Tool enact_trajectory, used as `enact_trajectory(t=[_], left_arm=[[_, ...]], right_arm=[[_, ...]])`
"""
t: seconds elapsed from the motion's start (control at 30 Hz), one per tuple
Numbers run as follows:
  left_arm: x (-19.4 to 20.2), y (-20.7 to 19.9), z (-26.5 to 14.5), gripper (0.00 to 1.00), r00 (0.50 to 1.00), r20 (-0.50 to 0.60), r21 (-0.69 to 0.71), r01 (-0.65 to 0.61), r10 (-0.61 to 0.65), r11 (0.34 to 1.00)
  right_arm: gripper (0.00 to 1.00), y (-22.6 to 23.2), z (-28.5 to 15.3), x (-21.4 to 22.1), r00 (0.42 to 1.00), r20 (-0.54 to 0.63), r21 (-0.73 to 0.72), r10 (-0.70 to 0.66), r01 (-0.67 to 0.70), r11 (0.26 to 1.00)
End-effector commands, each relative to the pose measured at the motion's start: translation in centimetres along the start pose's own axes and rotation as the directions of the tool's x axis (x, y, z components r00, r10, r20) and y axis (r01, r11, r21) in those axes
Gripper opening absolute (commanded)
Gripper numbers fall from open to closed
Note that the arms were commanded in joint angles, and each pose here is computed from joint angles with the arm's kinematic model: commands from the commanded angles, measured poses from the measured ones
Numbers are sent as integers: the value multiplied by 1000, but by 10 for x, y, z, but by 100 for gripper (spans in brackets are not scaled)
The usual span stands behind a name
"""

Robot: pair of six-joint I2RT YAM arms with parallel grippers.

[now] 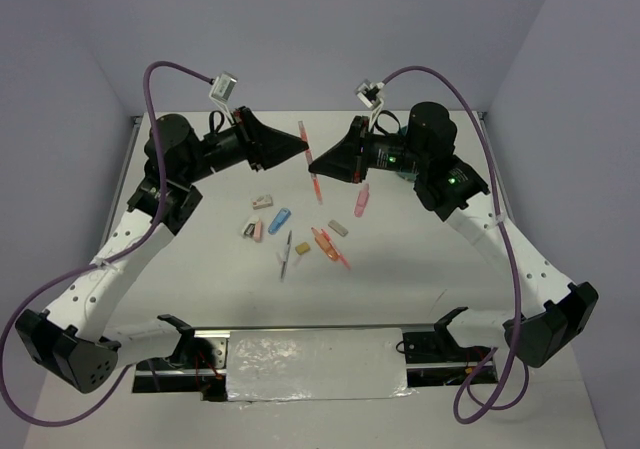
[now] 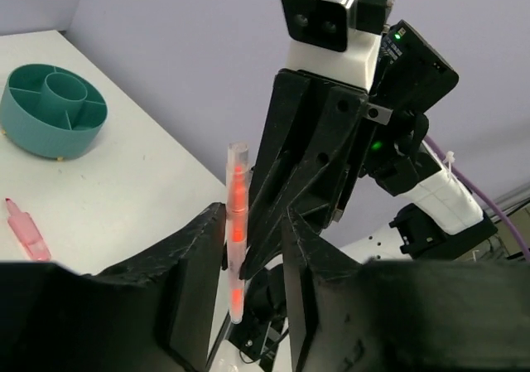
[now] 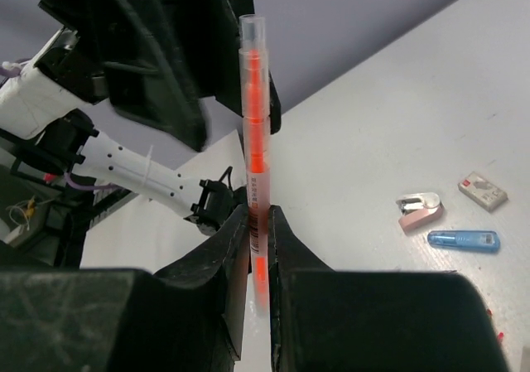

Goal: Sort the stationery into containers
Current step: Close the pen cap on the pen.

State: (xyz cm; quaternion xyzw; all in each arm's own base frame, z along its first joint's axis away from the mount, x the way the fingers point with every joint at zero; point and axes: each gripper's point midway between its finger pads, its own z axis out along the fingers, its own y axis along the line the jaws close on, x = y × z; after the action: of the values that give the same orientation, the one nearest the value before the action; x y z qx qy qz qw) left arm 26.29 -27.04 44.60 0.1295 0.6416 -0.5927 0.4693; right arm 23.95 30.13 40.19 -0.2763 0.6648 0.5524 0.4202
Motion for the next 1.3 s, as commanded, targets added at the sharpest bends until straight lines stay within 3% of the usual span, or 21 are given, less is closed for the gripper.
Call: enact_trajectory(t=[0.0, 0.23, 0.33, 0.63, 0.73, 0.8, 0.87, 0.97, 1.13, 1.27], left_arm=[[-9, -16, 0, 41, 998, 9, 58, -69, 68, 996], [2, -13, 3, 53, 999, -25, 89, -41, 43, 995], [5, -7, 2, 50, 999, -30, 71, -36, 39, 997], [4, 1, 7, 33, 999, -32, 49, -35, 36, 998], [0, -7, 9, 21, 999, -26, 83, -40, 43, 996], [0, -14, 10, 6, 998, -35, 122, -48, 52, 991], [0, -18, 10, 0, 998, -42, 147, -36, 42, 989], [-2, -22, 10, 0, 999, -31, 161, -38, 44, 986], [-13, -27, 9, 0, 997, 1, 152, -77, 78, 985], [-16, -25, 7, 0, 996, 9, 127, -90, 90, 988]], right_arm=[[0, 19, -5, -22, 993, 62, -33, -96, 98, 995], [0, 21, -4, -29, 993, 72, -31, -96, 98, 995], [0, 25, -4, -32, 991, 82, -42, -101, 105, 994], [0, 40, 2, -27, 996, 40, -140, -84, 89, 986], [0, 38, 4, -23, 997, 21, -148, -77, 79, 986], [0, 37, 6, -22, 997, 18, -153, -73, 75, 985], [4, 41, 6, -22, 998, 14, -175, -57, 59, 983], [22, 44, 9, -25, 999, 23, -205, -44, 48, 978], [22, 38, 16, -24, 1000, 10, -204, -25, 27, 979], [34, 38, 18, -20, 1000, -2, -210, -15, 15, 978]])
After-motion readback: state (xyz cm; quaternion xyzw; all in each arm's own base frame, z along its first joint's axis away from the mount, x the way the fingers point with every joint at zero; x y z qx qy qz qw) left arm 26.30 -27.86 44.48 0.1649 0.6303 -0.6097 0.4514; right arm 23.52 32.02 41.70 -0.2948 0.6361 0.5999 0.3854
